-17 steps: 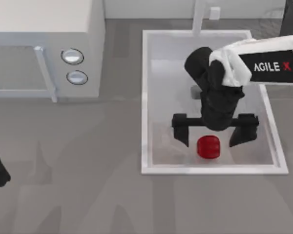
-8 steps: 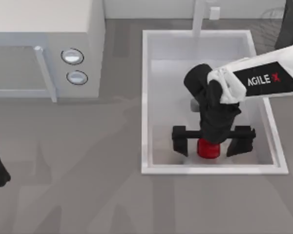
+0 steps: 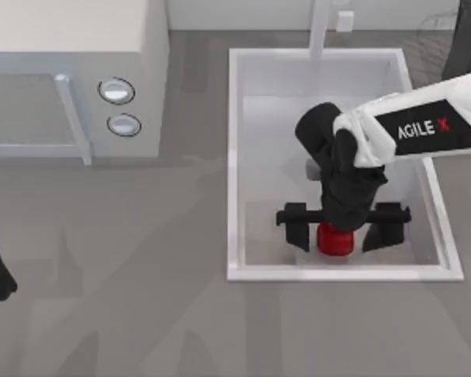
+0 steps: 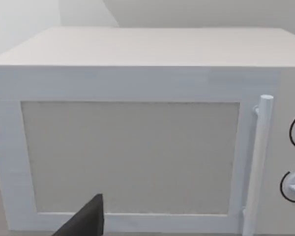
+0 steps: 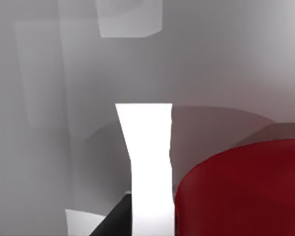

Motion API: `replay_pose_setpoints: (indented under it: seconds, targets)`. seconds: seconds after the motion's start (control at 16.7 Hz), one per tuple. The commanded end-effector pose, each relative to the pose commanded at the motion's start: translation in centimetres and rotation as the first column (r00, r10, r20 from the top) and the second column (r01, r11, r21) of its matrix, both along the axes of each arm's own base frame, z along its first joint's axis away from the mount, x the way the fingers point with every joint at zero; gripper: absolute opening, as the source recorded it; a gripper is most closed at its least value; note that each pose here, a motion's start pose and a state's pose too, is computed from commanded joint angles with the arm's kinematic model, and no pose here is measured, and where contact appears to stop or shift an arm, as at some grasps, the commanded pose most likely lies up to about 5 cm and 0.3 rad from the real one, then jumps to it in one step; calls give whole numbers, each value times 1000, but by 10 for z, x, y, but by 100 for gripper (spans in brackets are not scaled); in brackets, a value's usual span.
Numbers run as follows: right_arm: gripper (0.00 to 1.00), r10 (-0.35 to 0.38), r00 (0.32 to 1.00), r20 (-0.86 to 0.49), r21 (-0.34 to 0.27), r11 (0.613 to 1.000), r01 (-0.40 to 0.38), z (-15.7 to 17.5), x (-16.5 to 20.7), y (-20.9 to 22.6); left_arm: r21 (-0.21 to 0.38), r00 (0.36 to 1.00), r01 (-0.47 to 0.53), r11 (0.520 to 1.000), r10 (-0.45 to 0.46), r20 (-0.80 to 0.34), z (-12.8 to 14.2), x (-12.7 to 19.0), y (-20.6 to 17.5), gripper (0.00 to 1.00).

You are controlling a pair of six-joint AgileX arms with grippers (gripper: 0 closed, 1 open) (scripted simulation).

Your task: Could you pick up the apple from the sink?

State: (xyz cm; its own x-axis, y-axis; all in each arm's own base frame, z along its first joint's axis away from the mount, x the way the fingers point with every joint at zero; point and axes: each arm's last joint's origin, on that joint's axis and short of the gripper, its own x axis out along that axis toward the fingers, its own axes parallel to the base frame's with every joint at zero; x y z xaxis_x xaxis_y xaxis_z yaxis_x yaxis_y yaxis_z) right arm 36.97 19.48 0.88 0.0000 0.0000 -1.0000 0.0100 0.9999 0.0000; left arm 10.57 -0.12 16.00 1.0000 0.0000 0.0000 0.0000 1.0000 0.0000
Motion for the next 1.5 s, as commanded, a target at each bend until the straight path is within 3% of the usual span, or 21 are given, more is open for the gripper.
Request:
replay_pose_setpoints:
  seconds: [0.3, 0.36, 0.78, 0.84, 1.08, 1.26, 1.5]
  targets:
    - [2, 0, 1000, 0, 0, 1000, 0, 0, 0, 0, 0, 1000, 0, 1000, 0, 0, 0, 0, 0, 100]
    - [0, 0, 1000, 0, 0, 1000, 0, 0, 0, 0, 0, 1000, 0, 1000, 0, 0, 0, 0, 0, 100]
    - [0, 0, 1000, 0, 0, 1000, 0, 0, 0, 0, 0, 1000, 0, 1000, 0, 0, 0, 0, 0, 100]
    - [0, 6, 999, 45, 0, 1000, -6, 26, 5, 1, 0, 1000, 0, 1000, 0, 0, 0, 0, 0, 100]
    - [0, 6, 999, 51, 3, 1000, -6, 44, 13, 6, 0, 1000, 0, 1000, 0, 0, 0, 0, 0, 100]
    - [0, 6, 999, 52, 3, 1000, -7, 86, 25, 13, 0, 1000, 0, 1000, 0, 0, 0, 0, 0, 100]
    - [0, 7, 1000, 13, -17, 1000, -6, 166, 27, 14, 0, 1000, 0, 1000, 0, 0, 0, 0, 0, 100]
